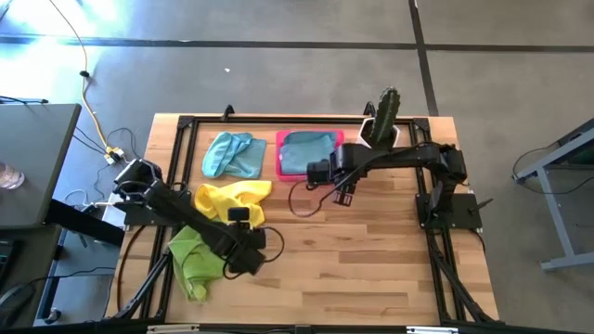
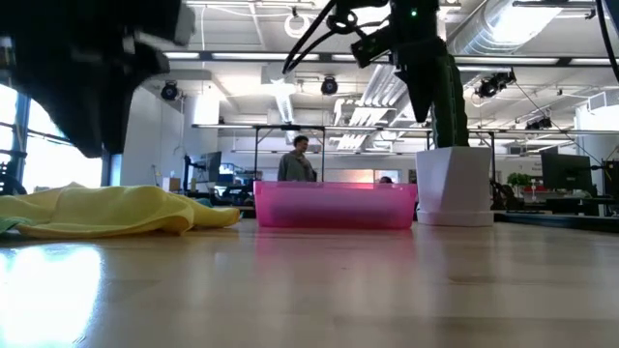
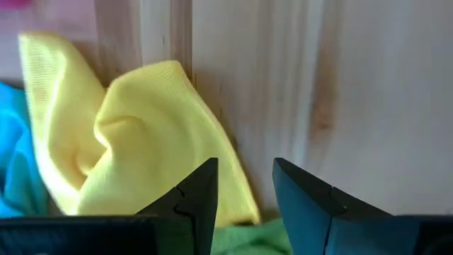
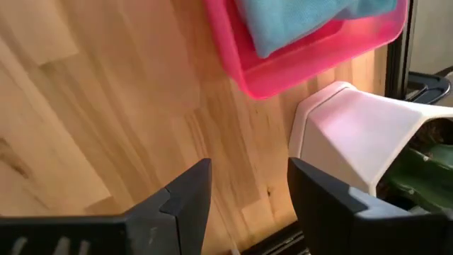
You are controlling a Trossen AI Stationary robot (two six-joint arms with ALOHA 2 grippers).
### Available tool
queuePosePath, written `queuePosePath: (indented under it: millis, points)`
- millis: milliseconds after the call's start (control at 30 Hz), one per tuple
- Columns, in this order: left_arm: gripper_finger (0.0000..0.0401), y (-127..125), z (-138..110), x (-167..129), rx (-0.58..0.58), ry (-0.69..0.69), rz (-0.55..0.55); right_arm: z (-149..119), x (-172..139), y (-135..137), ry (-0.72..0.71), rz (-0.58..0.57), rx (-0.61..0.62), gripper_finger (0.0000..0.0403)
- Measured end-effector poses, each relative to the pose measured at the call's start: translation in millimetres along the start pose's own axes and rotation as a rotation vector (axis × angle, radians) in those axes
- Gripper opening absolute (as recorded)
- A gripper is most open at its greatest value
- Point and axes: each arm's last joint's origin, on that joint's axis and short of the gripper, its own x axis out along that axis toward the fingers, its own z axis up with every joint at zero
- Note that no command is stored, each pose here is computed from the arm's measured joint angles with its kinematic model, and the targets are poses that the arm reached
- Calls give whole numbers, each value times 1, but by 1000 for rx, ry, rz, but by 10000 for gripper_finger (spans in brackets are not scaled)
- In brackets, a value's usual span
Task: Fold microfiber towels
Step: Fold the yellow microfiber cloth
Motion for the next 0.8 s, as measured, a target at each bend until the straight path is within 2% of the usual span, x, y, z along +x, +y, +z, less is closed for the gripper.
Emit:
queuePosePath:
  millis: [267, 600, 800]
  points:
    - [126, 17, -2, 47, 15, 1, -35, -7, -6, 15, -1, -39, -62, 176]
    - [125, 37, -3, 73, -85, 8, -58, -12, -11, 28, -25, -60, -80, 176]
    - [85, 44, 1, 80, -147, -19, -97, -15, -17, 44, -80, -62, -111, 176]
